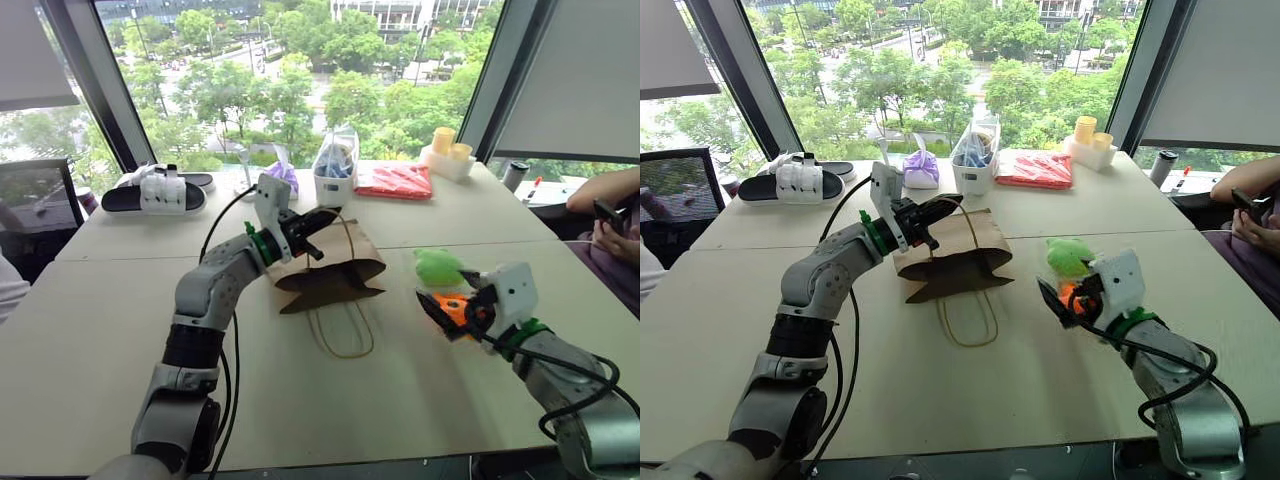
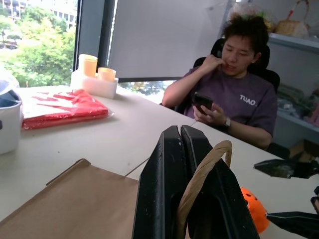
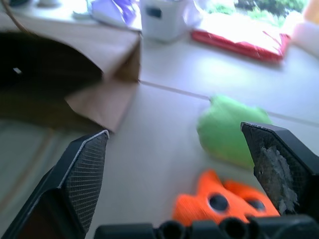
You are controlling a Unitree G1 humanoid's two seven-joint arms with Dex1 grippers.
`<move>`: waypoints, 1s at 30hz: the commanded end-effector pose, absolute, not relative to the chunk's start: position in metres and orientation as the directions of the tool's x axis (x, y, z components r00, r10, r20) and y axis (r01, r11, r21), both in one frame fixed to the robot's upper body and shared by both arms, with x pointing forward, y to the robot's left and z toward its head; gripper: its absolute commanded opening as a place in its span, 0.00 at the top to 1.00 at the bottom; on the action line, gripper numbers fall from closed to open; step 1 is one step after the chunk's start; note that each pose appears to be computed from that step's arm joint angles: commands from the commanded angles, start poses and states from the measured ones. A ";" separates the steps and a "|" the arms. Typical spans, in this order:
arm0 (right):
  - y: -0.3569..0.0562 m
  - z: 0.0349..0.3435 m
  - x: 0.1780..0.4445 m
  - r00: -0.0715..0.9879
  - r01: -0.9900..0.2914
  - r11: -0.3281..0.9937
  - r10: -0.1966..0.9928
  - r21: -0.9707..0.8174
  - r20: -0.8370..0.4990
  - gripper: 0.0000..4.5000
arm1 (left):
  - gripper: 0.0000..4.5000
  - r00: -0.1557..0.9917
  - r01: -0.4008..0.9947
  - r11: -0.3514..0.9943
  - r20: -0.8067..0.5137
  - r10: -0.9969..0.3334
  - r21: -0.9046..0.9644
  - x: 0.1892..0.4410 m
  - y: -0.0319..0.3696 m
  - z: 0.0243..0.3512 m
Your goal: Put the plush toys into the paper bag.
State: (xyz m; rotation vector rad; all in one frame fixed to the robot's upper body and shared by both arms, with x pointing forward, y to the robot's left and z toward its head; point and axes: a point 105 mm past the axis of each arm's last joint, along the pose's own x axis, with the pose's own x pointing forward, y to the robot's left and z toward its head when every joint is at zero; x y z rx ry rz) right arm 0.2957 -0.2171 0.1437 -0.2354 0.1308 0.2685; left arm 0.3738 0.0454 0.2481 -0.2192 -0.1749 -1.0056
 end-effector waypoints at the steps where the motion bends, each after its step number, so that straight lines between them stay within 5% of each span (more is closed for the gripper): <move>1: -0.221 0.132 0.302 0.954 -0.263 0.942 0.222 -0.208 -0.200 0.03 | 1.00 0.496 0.864 0.500 0.287 -0.820 -0.064 0.372 0.044 0.267; 6: -0.237 0.089 0.322 0.925 -0.221 0.930 0.104 -0.294 -0.366 0.03 | 1.00 0.505 0.855 0.518 0.292 -0.812 -0.037 0.376 0.041 0.269; 9: -0.243 0.086 0.322 0.916 -0.243 0.892 0.082 -0.381 -0.392 0.20 | 1.00 0.523 0.842 0.537 0.309 -0.794 -0.046 0.378 0.044 0.273; 15: -0.251 0.089 0.319 0.920 -0.262 0.851 0.077 -0.456 -0.384 0.87 | 1.00 0.538 0.835 0.546 0.317 -0.781 -0.071 0.378 0.048 0.272; 17: -0.245 0.104 0.317 0.934 -0.285 0.838 0.133 -0.465 -0.333 1.00 | 1.00 0.540 0.834 0.545 0.318 -0.779 -0.081 0.379 0.048 0.272; 23: -0.174 0.173 0.289 0.826 -0.555 0.747 0.546 -0.366 -0.139 1.00 | 1.00 0.543 0.835 0.538 0.324 -0.775 -0.115 0.382 0.051 0.273; 30: -0.117 0.181 0.288 0.710 -0.690 0.645 0.690 -0.328 -0.138 1.00 | 1.00 0.516 0.855 0.497 0.330 -0.791 -0.146 0.379 0.045 0.275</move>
